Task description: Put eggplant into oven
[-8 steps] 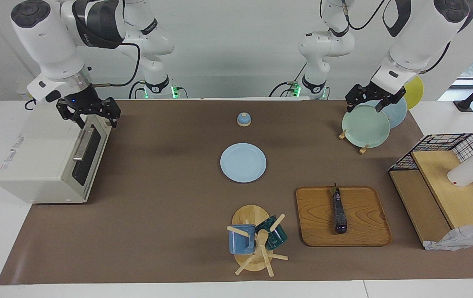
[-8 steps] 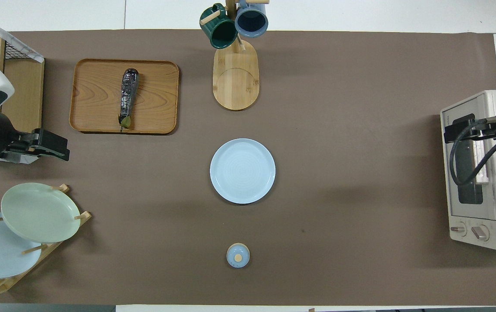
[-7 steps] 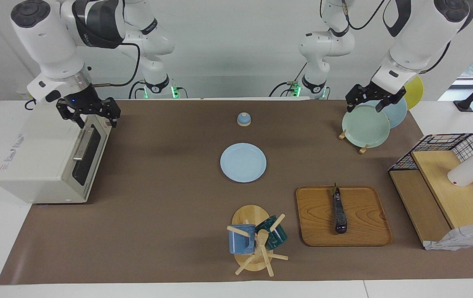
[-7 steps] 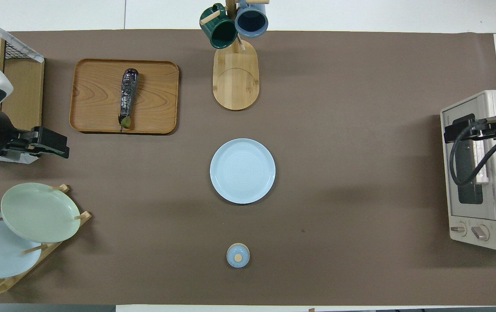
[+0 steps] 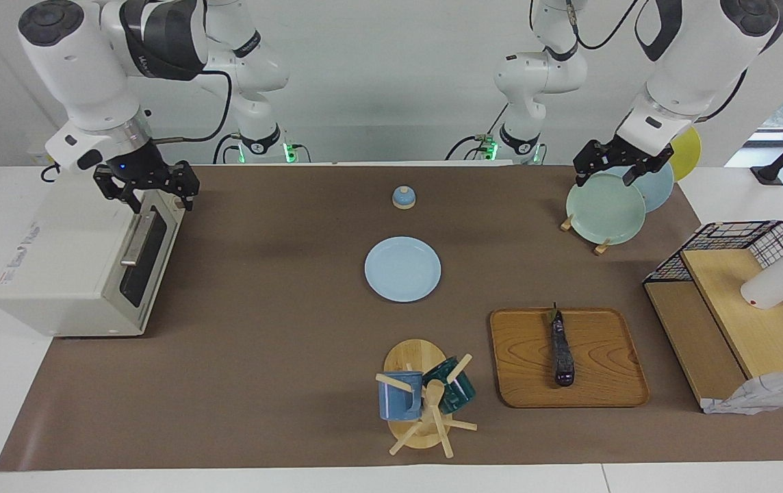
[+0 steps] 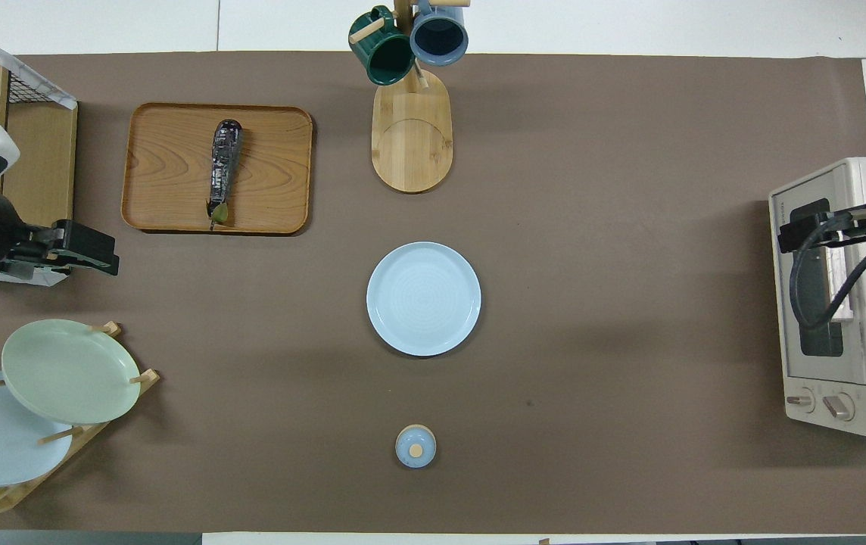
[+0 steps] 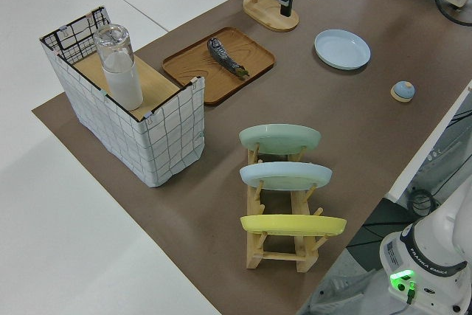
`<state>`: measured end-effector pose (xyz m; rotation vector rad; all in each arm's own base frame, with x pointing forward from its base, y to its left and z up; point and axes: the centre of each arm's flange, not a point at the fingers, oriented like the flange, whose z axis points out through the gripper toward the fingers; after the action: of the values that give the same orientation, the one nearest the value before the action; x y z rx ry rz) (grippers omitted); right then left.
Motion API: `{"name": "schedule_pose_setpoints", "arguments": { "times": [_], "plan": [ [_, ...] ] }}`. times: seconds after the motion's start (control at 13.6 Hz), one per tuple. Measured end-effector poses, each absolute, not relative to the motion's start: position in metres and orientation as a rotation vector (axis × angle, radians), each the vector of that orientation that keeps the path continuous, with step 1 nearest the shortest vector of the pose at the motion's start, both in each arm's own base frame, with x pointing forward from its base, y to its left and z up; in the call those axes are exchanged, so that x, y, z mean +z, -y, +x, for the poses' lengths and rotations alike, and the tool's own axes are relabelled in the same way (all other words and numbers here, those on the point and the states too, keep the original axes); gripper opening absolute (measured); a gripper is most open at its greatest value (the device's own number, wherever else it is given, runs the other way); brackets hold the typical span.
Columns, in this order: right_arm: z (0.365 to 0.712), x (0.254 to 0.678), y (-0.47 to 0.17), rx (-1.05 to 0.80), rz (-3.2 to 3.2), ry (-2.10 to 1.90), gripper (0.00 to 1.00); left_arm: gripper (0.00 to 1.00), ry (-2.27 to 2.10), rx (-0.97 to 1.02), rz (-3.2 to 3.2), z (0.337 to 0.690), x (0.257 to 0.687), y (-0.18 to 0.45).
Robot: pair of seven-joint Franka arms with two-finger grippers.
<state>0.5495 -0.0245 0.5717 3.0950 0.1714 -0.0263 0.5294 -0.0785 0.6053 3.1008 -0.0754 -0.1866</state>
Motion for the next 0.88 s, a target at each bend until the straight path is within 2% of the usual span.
{"name": "schedule_pose_setpoints", "arguments": {
  "times": [0.37, 0.52, 0.88],
  "plan": [
    [0.544, 0.542, 0.052, 0.038, 3.095, -0.118, 0.21, 1.00, 0.074, -0.186, 3.101, 0.529, 0.605, 0.078],
    [0.539, 0.519, 0.073, 0.022, 3.099, -0.060, 0.01, 1.00, 0.073, -0.185, 3.101, 0.530, 0.605, 0.078],
    [0.527, 0.481, 0.096, -0.039, 3.100, 0.002, 0.01, 1.00, 0.068, -0.087, 3.098, 0.537, 0.610, 0.078]
  ]
}}
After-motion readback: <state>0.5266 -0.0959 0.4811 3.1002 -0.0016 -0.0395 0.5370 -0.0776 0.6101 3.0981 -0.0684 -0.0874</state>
